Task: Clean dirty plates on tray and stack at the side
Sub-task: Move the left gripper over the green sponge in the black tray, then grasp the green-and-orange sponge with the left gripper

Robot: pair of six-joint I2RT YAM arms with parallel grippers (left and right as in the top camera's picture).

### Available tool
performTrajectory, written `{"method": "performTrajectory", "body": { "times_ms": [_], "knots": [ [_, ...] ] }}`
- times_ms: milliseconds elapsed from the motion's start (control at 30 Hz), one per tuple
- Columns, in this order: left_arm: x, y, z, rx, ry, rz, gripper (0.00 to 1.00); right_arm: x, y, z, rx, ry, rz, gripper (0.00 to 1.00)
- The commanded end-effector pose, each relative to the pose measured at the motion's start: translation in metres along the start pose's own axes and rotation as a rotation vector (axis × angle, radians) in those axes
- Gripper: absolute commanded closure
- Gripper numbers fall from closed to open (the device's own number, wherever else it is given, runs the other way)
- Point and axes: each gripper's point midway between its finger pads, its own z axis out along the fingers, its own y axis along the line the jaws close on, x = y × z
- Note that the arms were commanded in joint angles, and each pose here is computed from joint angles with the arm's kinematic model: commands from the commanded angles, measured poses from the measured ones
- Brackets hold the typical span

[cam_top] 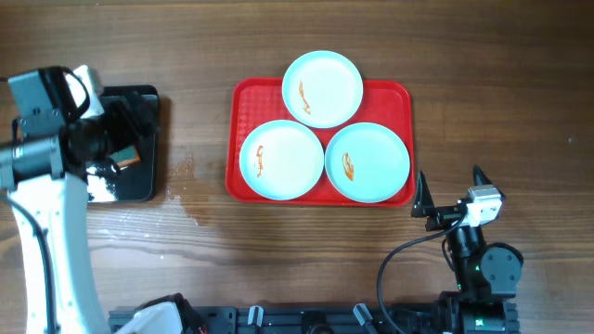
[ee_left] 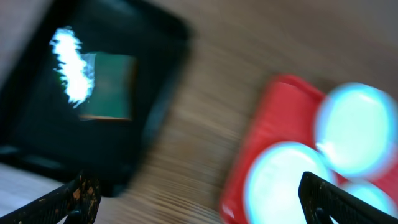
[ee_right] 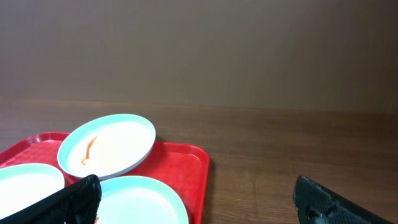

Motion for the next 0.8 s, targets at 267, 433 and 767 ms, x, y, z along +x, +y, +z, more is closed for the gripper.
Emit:
{"method": "performTrajectory", "body": {
  "times_ms": [267, 433, 767],
  "knots": [
    [-0.02, 0.067, 0.08, -0.355, 0.046, -0.062, 0.0, 0.001, -0.001, 0.0, 0.01, 0.001, -0.017, 0.0],
    [-0.017, 0.072, 0.098, -0.366, 0.079, -0.064, 0.0, 0.001, -0.001, 0.0, 0.01, 0.001, -0.018, 0.0],
    [-0.001, 0.116, 0.127, -0.441, 0.175, -0.157, 0.0, 0.001, -0.001, 0.0, 0.01, 0.001, -0.018, 0.0]
  ]
}}
